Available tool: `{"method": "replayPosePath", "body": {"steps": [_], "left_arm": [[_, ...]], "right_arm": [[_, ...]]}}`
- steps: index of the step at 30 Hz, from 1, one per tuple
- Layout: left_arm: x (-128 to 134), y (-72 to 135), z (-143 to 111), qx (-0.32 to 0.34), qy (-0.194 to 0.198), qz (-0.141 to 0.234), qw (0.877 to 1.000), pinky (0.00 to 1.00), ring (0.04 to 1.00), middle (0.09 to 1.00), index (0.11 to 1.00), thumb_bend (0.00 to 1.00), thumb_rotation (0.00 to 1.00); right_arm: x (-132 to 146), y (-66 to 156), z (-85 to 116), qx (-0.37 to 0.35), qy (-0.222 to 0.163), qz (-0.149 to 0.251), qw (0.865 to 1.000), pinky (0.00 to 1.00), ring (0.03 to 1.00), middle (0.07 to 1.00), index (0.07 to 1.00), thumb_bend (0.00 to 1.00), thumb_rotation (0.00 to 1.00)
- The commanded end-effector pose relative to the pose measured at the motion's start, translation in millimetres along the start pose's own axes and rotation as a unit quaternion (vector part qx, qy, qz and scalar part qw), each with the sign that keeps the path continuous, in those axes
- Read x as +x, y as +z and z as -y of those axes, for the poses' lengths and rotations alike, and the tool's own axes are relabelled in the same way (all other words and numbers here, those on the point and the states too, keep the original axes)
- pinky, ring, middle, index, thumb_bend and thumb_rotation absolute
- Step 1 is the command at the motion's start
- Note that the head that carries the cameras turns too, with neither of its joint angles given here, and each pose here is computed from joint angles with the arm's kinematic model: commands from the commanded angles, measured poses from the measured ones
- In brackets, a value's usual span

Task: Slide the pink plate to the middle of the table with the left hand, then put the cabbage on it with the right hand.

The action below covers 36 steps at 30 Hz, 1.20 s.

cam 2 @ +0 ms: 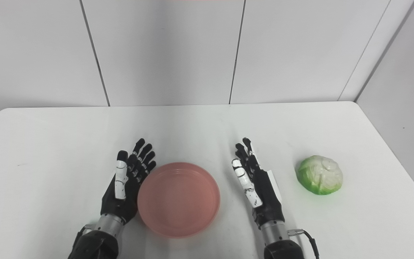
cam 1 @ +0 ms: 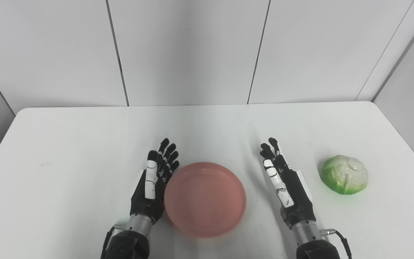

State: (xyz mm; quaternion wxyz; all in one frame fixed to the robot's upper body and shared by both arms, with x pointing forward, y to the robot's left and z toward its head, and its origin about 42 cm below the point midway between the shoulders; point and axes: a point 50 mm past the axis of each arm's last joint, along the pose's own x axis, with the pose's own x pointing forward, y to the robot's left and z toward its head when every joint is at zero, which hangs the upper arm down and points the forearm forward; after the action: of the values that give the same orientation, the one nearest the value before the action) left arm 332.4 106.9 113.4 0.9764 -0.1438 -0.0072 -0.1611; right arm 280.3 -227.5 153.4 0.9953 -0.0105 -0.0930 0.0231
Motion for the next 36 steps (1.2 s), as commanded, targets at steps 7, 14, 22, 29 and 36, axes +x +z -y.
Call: {"method": "replayPosePath", "body": {"steps": [7,14,22,29,36], "left_arm": [[-10,3,0,0.117,0.014,0.02,0.993,1.0,1.0,1.0,1.0,0.83,1.0],[-30,7,-14,0.175,0.031,0.044,0.983,1.0,1.0,1.0,1.0,0.83,1.0],[-52,4,-29,0.2,0.058,0.038,0.977,1.0,1.0,1.0,1.0,0.87,1.0],[-60,1,-36,0.163,0.092,0.062,0.98,1.0,1.0,1.0,1.0,0.82,1.0],[-58,-1,-30,0.117,0.113,0.077,0.984,1.0,1.0,1.0,1.0,0.81,1.0]], "right_arm": [[13,17,18,-0.007,-0.022,0.043,0.999,1.0,0.987,0.967,0.994,0.69,0.83],[30,22,52,-0.055,-0.05,0.082,0.994,1.0,0.975,0.962,1.0,0.75,0.81],[37,53,92,-0.221,-0.08,0.101,0.967,0.92,0.932,0.941,0.976,0.76,0.78],[38,73,113,-0.325,-0.074,0.087,0.939,0.9,0.917,0.929,0.954,0.73,0.62],[42,89,138,-0.408,-0.08,0.036,0.909,0.86,0.917,0.934,0.937,0.76,0.47]]}}
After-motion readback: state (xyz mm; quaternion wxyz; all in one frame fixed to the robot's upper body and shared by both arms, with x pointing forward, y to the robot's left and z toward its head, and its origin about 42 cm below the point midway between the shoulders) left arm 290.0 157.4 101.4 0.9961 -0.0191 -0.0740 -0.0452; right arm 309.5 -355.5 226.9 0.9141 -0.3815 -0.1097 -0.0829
